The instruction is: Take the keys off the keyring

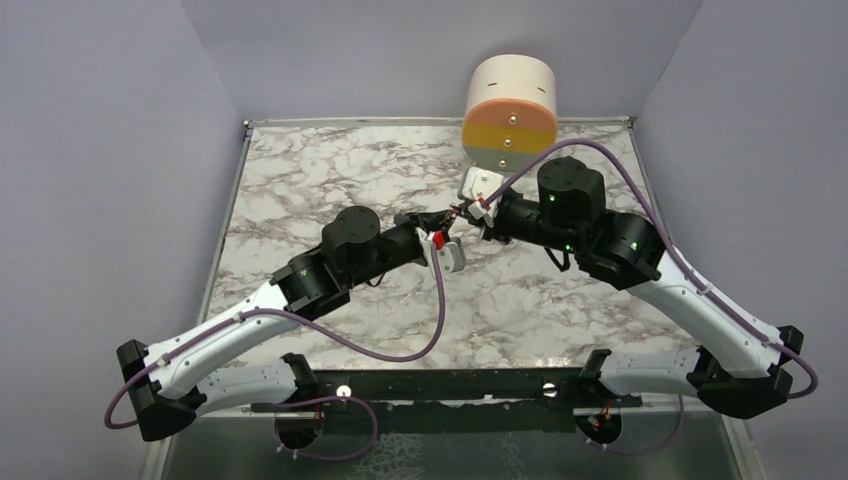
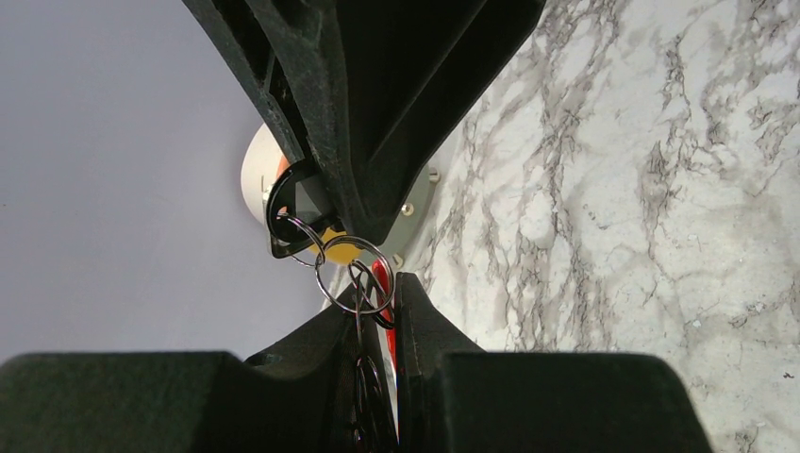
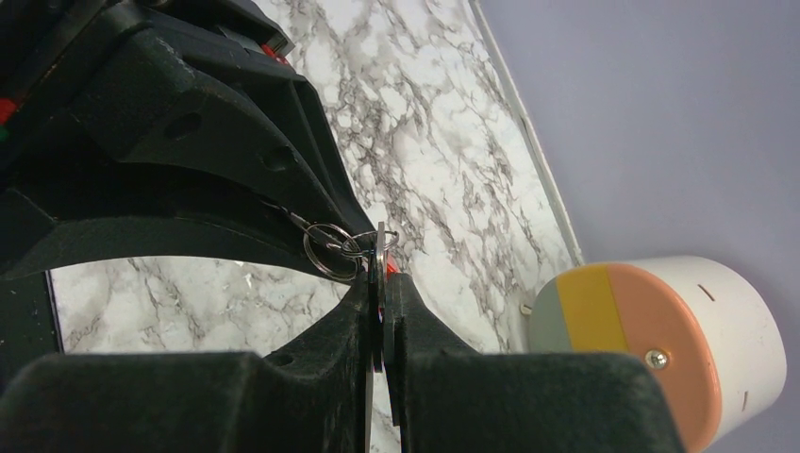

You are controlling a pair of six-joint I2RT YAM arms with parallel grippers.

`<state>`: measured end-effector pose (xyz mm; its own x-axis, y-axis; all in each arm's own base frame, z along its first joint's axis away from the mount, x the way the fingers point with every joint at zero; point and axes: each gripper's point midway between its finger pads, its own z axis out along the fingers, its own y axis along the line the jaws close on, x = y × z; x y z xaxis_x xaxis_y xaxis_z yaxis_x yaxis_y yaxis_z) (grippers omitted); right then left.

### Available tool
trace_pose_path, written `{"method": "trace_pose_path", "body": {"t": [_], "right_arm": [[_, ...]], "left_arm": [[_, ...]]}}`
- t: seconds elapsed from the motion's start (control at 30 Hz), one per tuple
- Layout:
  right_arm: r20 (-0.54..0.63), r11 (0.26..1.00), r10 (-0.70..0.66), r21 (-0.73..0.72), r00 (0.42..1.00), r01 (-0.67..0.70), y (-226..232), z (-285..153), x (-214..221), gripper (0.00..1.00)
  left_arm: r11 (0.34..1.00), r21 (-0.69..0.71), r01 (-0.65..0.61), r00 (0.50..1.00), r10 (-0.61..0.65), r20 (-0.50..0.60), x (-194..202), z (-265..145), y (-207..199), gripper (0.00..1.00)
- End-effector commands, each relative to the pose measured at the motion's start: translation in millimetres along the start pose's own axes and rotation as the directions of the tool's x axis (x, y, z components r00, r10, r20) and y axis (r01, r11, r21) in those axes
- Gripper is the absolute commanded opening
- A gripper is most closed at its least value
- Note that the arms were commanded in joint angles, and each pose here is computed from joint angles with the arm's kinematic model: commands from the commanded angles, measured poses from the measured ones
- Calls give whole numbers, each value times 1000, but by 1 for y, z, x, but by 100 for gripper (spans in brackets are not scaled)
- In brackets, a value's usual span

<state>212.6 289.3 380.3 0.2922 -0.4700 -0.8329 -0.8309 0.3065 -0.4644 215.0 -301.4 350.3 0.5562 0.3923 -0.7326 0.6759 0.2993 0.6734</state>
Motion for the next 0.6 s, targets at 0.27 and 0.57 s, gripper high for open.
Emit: {"method": "trace_pose_path", "body": {"t": [0.27,0.57], "right_arm": [[91,995,-19,99,996,10,-19,-19,-22,6],[101,993,-20,120,995,8,-22,-22,-23,4]], "left_arm": [[1000,-21,0,1000,1,28,-9,-7,7,0],[1000,-22,1,1000,-1,30,-10,-7,7,0]]}}
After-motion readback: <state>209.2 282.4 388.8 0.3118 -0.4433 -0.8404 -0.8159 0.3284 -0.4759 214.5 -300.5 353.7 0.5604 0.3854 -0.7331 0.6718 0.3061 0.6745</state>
